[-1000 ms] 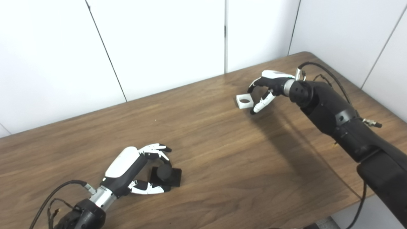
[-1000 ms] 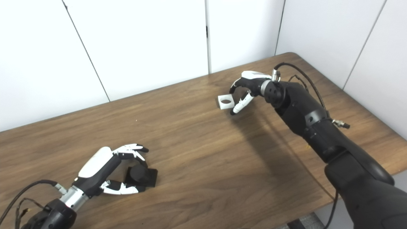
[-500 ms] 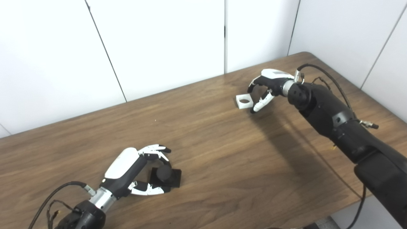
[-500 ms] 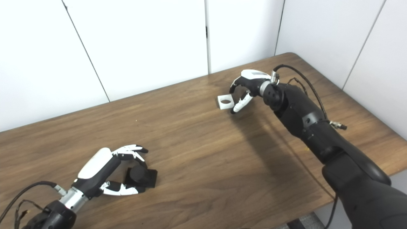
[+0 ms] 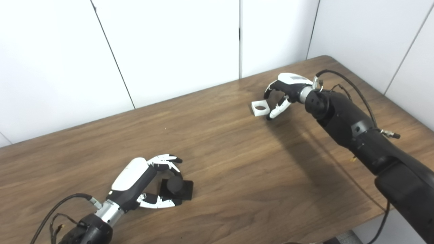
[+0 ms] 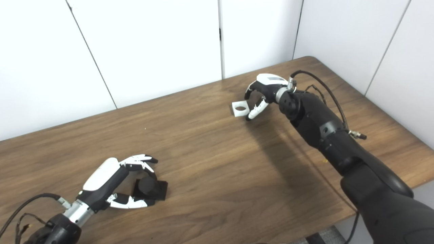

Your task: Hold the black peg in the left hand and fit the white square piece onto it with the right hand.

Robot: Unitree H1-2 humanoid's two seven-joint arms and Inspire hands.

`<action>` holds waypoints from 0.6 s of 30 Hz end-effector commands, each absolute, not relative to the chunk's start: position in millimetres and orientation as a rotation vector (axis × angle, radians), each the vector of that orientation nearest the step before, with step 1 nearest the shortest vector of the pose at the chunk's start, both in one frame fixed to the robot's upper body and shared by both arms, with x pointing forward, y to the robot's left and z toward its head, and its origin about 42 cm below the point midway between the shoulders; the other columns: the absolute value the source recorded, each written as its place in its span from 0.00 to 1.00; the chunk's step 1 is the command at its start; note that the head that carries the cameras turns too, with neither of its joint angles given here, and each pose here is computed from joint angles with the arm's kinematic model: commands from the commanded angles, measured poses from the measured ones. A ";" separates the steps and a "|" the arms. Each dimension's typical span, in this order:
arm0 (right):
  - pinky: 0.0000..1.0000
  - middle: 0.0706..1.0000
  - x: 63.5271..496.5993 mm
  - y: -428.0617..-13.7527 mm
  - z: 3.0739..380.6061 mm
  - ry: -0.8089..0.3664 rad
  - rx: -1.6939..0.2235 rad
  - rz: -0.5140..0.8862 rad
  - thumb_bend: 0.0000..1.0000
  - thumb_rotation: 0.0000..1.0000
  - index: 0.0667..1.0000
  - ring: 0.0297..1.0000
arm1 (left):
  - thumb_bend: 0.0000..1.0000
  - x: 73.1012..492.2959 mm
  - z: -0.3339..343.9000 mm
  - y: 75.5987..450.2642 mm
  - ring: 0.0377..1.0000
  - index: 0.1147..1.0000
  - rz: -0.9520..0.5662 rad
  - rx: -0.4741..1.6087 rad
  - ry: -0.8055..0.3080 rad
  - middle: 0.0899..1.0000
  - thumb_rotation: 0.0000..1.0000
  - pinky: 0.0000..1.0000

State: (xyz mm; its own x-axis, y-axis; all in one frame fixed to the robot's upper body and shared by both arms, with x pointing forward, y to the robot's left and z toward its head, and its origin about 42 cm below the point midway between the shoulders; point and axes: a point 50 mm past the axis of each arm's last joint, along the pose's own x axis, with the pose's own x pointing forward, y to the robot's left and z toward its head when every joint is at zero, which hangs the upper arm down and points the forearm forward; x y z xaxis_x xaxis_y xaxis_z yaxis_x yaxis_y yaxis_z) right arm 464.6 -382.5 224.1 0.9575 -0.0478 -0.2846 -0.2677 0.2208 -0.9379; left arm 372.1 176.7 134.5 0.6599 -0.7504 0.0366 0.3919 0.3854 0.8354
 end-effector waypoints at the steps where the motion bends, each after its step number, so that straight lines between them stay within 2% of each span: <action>1: 0.77 0.87 464.8 -365.8 203.9 0.298 -1.314 0.249 0.71 0.27 0.69 0.88 | 0.52 356.3 101.7 194.3 0.86 0.43 -0.860 1.029 -0.311 0.80 0.06 0.74; 12: 0.76 0.88 470.3 -345.2 198.7 0.284 -1.339 0.309 0.72 0.28 0.70 0.89 | 0.52 358.1 102.1 192.8 0.87 0.43 -0.862 1.034 -0.309 0.80 0.06 0.75; 18: 0.80 0.88 472.6 -336.6 196.7 0.278 -1.343 0.330 0.72 0.28 0.70 0.90 | 0.52 359.6 103.3 192.5 0.86 0.43 -0.853 1.035 -0.312 0.80 0.06 0.76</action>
